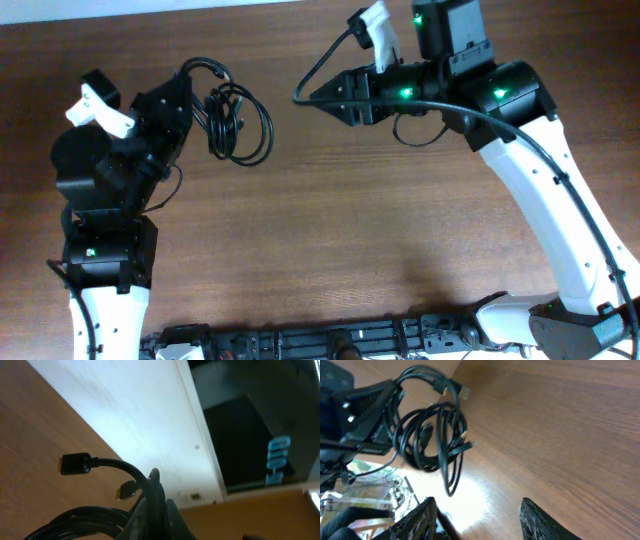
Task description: Untangle cables
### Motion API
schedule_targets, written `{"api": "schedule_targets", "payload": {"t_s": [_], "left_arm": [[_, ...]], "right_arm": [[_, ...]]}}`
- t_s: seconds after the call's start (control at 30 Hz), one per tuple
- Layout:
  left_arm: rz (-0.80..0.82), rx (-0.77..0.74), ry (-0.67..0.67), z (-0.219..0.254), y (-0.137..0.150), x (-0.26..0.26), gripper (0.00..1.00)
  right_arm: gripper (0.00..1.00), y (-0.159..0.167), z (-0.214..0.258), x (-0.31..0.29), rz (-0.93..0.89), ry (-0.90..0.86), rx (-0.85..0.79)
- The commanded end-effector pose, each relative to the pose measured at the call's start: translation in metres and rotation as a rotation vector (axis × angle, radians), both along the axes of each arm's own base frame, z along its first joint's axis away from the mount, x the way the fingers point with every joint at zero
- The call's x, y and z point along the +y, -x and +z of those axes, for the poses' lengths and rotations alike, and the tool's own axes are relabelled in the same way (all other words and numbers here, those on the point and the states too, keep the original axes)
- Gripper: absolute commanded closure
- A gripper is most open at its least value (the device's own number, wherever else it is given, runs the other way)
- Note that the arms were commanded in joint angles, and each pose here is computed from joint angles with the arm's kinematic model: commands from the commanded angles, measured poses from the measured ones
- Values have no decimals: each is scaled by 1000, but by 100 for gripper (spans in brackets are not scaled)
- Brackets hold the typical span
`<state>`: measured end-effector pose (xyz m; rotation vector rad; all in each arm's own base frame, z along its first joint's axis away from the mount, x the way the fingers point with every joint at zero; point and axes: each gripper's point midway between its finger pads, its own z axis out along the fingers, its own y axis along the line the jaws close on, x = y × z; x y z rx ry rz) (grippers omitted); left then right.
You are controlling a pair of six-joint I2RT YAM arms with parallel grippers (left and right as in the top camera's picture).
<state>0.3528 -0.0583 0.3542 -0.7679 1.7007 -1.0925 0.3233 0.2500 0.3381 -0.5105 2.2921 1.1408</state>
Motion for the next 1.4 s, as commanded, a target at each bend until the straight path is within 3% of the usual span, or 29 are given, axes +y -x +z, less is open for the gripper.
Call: {"api": "schedule_targets", "payload": {"t_s": [0.0, 0.33, 1.23, 1.37], "left_arm": [[75, -17, 64, 13, -2, 2, 100], [79, -101, 69, 33, 3, -36, 100], [22, -153, 171, 54, 10, -61, 100], [17, -148, 171, 52, 10, -68, 100]], "right_arm": [[48, 20, 17, 15, 67, -24, -44], [48, 45, 13, 45, 196, 33, -148], [48, 38, 32, 65, 245, -20, -300], [53, 38, 27, 70, 255, -17, -289]]}}
